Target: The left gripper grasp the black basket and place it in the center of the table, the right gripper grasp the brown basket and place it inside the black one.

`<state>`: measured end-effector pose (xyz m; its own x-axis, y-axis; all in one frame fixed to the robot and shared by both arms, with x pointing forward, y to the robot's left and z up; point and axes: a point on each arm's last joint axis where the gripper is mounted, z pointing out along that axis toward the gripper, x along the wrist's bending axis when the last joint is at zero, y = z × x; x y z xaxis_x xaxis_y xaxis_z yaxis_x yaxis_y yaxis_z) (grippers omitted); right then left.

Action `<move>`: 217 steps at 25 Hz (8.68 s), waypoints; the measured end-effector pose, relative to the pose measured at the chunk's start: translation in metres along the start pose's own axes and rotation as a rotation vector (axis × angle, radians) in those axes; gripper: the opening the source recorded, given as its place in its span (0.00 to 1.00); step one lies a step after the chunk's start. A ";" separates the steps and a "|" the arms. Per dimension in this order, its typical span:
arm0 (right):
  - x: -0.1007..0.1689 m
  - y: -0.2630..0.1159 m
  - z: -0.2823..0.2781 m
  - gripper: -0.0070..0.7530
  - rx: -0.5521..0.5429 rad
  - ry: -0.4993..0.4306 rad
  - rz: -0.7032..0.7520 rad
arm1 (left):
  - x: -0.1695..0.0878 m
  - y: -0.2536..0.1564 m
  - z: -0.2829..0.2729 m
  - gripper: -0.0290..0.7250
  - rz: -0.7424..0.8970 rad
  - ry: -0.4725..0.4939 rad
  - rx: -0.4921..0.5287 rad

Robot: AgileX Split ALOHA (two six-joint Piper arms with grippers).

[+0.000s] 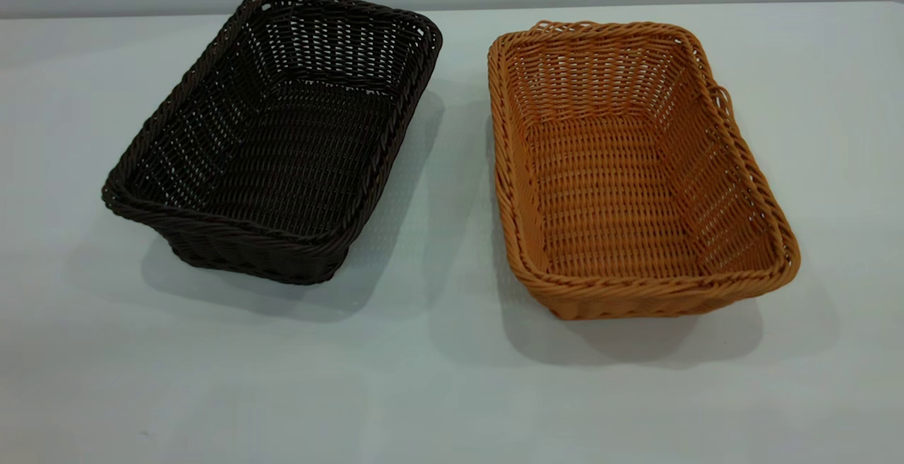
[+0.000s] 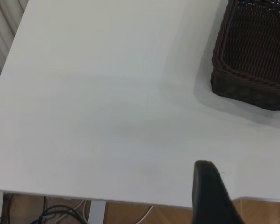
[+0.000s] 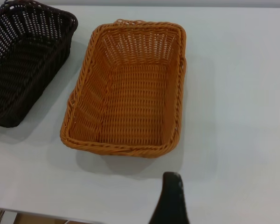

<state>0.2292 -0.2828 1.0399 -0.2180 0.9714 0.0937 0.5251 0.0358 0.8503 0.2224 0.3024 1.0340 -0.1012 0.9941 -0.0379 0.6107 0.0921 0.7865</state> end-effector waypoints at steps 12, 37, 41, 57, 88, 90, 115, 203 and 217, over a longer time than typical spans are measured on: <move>0.000 0.000 0.000 0.72 0.000 0.000 0.000 | 0.000 0.000 0.000 0.49 0.000 0.000 0.000; 0.000 0.000 0.000 0.71 0.000 -0.001 0.000 | 0.000 0.000 0.000 0.49 -0.002 0.000 0.000; 0.000 0.000 0.000 0.66 0.000 0.004 0.002 | 0.000 0.000 0.000 0.49 -0.002 0.000 -0.003; 0.000 0.050 0.081 0.75 0.275 0.155 0.159 | 0.005 0.043 0.048 0.48 0.109 0.103 0.248; 0.037 -0.029 0.327 0.78 0.937 0.049 1.512 | -0.013 0.151 0.210 0.65 0.017 0.013 0.100; 0.039 -0.035 0.332 0.78 0.927 -0.034 1.514 | -0.013 0.152 0.210 0.65 0.015 0.012 0.090; 0.028 -0.069 0.373 0.68 0.765 -0.475 1.508 | -0.076 0.146 0.363 0.65 0.153 -0.056 0.480; -0.089 0.144 0.362 0.21 0.632 0.348 0.821 | -0.277 0.113 0.397 0.67 1.432 -0.630 0.186; -0.066 0.135 0.365 0.21 0.724 0.338 0.672 | -0.209 0.247 0.236 0.61 1.350 -0.557 0.075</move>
<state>0.6149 -0.2560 0.9598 0.1409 0.7311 0.6676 0.9668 -0.2468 0.0662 0.5796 0.1307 1.0904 0.8692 0.2169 0.4443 0.0334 -0.9223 0.3849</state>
